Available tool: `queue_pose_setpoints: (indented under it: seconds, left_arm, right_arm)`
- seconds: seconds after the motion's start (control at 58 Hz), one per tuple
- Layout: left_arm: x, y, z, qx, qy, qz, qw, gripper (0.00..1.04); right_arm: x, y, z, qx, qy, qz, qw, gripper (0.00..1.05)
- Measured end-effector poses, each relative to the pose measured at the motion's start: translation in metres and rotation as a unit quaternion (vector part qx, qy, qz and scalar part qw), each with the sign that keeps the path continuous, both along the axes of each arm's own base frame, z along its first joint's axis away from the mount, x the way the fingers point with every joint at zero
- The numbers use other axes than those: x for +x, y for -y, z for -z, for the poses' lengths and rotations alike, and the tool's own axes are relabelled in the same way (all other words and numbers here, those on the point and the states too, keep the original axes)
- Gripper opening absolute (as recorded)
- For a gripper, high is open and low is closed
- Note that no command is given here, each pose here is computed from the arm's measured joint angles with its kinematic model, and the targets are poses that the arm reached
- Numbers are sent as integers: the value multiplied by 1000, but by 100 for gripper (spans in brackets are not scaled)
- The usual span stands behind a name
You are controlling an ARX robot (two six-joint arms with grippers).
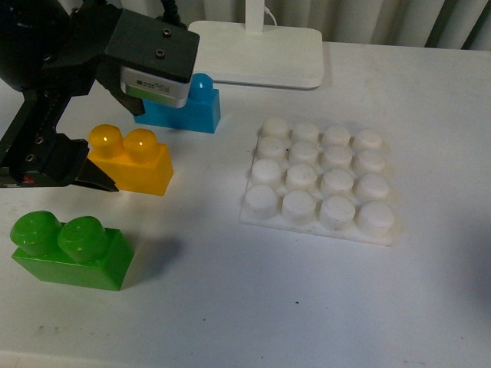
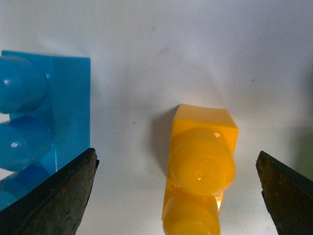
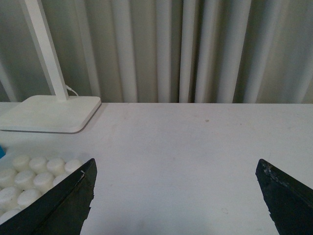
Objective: Insert yellow block into base center
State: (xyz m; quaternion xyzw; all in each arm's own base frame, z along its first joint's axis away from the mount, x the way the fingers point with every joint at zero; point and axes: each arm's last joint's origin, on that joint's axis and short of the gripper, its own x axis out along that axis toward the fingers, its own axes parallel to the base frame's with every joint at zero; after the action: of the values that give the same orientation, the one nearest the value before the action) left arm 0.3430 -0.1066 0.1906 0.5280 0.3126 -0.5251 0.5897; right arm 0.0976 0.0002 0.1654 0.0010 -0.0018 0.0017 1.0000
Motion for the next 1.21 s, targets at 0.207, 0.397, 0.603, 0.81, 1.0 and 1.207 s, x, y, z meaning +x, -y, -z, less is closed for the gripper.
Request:
queue_pose_setpoints:
  seconds: [0.207,0.397,0.603,0.81,1.0,1.207]
  left_arm:
    - [0,4,1,11,-12,5,1000,98]
    - [3,4,6,24,-12,1,1000,79]
    - [5,2,7,28,-9,-2,1000,49]
    - [3,3,3,3,-34,2,999,31]
    - [7,18,-17,-43,-29,11,999,31]
    - [9,43,-37,-72,-9,30,997,31]
  right_arm:
    - [0,0,0,0,0,0,1000,96]
    - [0,0,0,0,0,0,1000,96]
    - [0,0,0,0,0,0,1000,96]
    - [0,0,0,0,0,0,1000,96]
    - [0,0,0,0,0,0,1000,96]
    - [0,0,0,0,0,0,1000,96]
